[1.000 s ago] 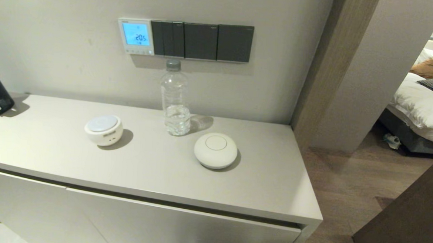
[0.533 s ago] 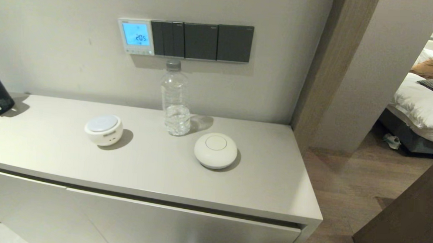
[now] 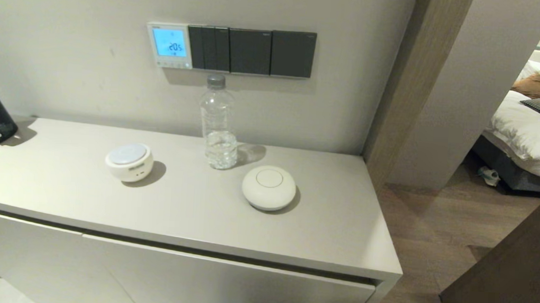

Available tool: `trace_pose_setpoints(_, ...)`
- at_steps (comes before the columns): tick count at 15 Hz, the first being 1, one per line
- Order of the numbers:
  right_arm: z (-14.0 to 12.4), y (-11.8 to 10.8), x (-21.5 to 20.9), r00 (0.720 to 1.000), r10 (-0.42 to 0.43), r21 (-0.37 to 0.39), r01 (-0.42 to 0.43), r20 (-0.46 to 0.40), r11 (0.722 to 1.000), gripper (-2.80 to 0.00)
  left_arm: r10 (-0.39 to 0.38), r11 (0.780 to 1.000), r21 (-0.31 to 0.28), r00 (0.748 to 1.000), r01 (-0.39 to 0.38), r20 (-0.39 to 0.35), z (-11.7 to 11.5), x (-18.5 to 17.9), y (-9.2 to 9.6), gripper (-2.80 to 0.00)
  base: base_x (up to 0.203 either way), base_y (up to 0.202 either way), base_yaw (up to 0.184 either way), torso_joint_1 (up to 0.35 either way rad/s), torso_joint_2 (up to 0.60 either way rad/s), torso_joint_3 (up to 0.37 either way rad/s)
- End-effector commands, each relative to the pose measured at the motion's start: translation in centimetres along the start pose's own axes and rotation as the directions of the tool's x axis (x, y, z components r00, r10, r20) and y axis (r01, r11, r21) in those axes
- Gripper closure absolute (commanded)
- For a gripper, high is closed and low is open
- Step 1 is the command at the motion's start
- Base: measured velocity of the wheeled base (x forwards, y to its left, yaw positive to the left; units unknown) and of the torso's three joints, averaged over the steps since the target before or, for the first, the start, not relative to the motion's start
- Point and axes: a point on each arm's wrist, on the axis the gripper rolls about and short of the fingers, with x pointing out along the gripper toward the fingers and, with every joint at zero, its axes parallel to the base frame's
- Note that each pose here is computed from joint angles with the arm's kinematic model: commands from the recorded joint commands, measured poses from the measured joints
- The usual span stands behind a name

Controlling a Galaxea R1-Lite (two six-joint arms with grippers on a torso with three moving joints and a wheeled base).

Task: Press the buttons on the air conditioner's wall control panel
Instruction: Turn off the central air conditioner

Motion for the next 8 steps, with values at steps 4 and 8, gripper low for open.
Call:
trace_pose_setpoints(4, -0.1, 0.0, 0.0, 1.000, 0.000, 0.000, 0.000, -0.004, 1.000, 0.00, -0.163, 0.986, 0.062, 0.978, 0.156, 0.132, -2.5, -0.8, -0.3, 0.00, 0.000, 0.000, 0.000, 0.000, 0.00, 0.000)
trace_pose_setpoints(8, -0.1, 0.0, 0.0, 1.000, -0.001, 0.000, 0.001, -0.004, 1.000, 0.00, -0.153, 0.987, -0.021, 0.976, 0.158, 0.157, -2.4, -0.8, -0.2, 0.00, 0.000, 0.000, 0.000, 0.000, 0.00, 0.000)
